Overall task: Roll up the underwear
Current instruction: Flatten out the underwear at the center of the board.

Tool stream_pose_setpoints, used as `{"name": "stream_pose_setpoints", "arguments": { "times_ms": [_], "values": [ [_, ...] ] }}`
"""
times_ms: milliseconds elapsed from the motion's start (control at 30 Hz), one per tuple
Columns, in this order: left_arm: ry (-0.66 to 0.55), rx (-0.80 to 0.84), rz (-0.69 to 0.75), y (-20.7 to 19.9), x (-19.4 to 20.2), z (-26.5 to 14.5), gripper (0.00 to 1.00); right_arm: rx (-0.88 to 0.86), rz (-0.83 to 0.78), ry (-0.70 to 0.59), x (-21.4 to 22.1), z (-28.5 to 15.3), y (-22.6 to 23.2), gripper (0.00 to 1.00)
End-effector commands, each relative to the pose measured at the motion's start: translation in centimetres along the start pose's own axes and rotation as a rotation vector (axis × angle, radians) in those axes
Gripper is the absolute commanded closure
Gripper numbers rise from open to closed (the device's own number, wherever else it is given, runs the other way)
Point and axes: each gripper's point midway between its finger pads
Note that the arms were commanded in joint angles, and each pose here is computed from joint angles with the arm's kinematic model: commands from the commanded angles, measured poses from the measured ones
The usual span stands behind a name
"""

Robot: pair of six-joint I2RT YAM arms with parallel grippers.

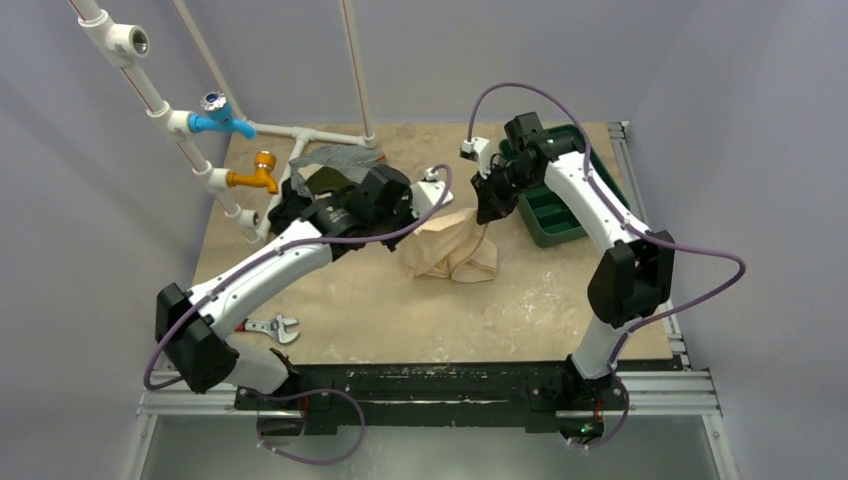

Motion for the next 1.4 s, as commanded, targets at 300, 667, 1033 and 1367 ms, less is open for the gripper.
{"name": "stream_pose_setpoints", "arguments": {
  "times_ms": [300, 667, 1033, 1367],
  "values": [
    [-0.27, 0.129, -0.129, 2.1, -6.2, -8.5, 1.0, 0.127, -0.209, -0.101, -4.5, -9.0, 2.7, 0.99],
    [-0.361, 0.036, -0.206, 4.1, -8.1, -11.3, 1.0, 0.097, -0.306, -0.135, -4.9, -11.2, 6.0, 0.8],
    [-0.36, 0.019, -0.227, 4.5, -7.9, -11.2, 1.0, 0.014, -0.286, -0.108, -2.9, -8.3, 6.1, 0.89],
    [-0.256, -0.002, -0.229, 3.7, -3.0, -7.8, 1.0, -0.293, -0.265, -0.33, -1.9, -1.4, 10.3, 0.48]
  ]
}}
Point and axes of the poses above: each gripper's point midway between its finger pads, its own z axis out along the fingers, its own y axis along the line the jaws close on, x = y × z, and after that the axes turned 4 degrees about -z, right-handed
